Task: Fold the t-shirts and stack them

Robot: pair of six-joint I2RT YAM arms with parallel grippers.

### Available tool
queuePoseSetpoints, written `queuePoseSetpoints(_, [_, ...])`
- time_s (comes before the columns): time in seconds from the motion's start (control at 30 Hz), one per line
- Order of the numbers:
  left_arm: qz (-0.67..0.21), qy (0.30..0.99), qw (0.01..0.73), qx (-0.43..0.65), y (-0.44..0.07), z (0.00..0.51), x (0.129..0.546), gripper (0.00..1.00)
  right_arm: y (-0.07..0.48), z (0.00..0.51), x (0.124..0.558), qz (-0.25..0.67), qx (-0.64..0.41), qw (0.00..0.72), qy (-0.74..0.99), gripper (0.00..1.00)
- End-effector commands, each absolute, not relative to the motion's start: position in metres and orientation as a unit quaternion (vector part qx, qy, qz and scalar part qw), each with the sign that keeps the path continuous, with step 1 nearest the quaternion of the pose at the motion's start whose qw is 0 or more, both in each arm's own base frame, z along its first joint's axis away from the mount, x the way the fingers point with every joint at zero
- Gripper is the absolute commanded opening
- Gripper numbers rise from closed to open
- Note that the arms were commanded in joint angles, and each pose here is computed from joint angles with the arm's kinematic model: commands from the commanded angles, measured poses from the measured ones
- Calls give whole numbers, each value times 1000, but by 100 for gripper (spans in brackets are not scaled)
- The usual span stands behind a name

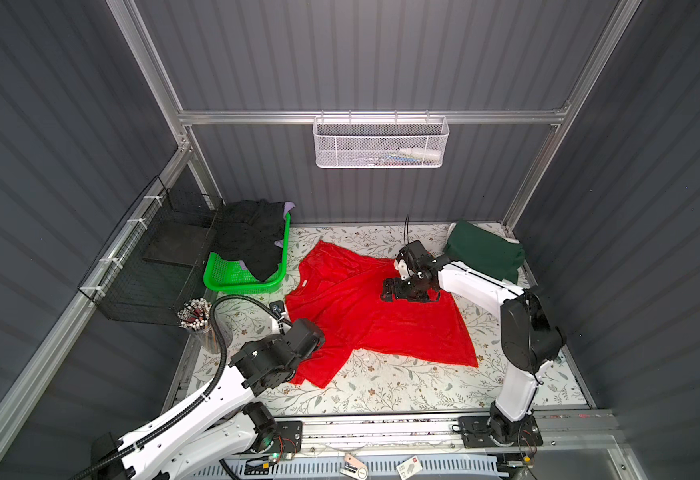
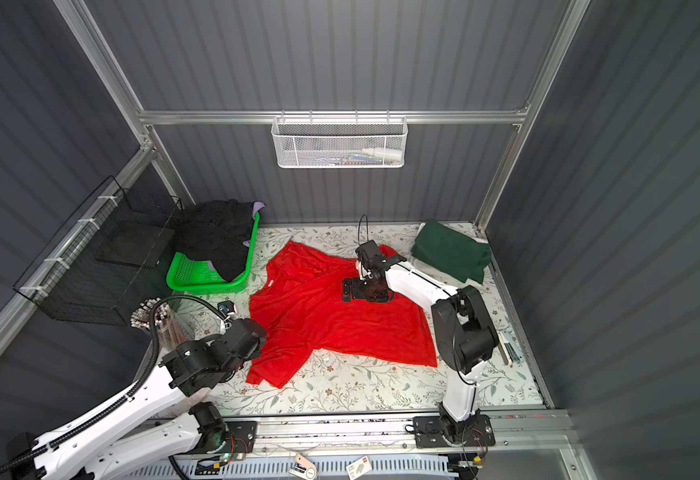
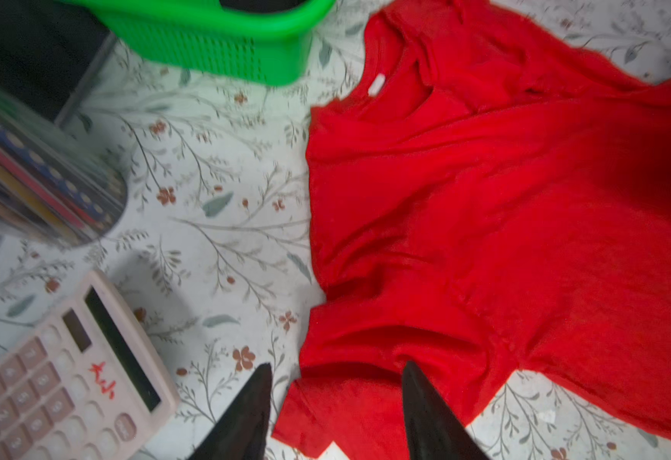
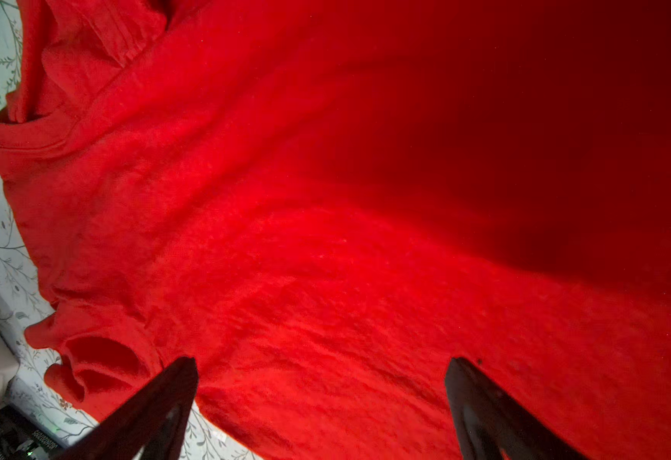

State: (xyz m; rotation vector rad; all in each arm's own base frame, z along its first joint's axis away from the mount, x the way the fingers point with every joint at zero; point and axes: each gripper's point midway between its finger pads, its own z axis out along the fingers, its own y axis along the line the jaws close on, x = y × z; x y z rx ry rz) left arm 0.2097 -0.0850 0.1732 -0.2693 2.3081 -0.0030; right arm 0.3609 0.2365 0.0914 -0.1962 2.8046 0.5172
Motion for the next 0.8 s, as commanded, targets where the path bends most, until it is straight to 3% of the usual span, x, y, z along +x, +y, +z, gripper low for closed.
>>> queuePoseSetpoints(0.0, [17,883,461,-90,-89,205,232,64,203,93,357,151,-50,142,977,99])
queuePoseSetpoints(0.13, [11,879,470,-75,-122,204,260,76,174,99,364,132,-33,152,979,99])
queuePoseSetpoints(0.27, [0,890,449,-77,-148,187,295,76,149,101,382,124,-6,165,978,95])
queuePoseSetpoints(0.37, [-80,901,413,-109,-156,168,332,73,131,98,402,111,14,171,979,89])
queuePoseSetpoints(0.47, [-36,903,416,-103,-148,158,366,76,117,87,422,86,27,163,983,82])
queuePoseSetpoints(0.77, [-52,924,349,-149,-118,100,459,71,107,68,438,59,40,153,986,74])
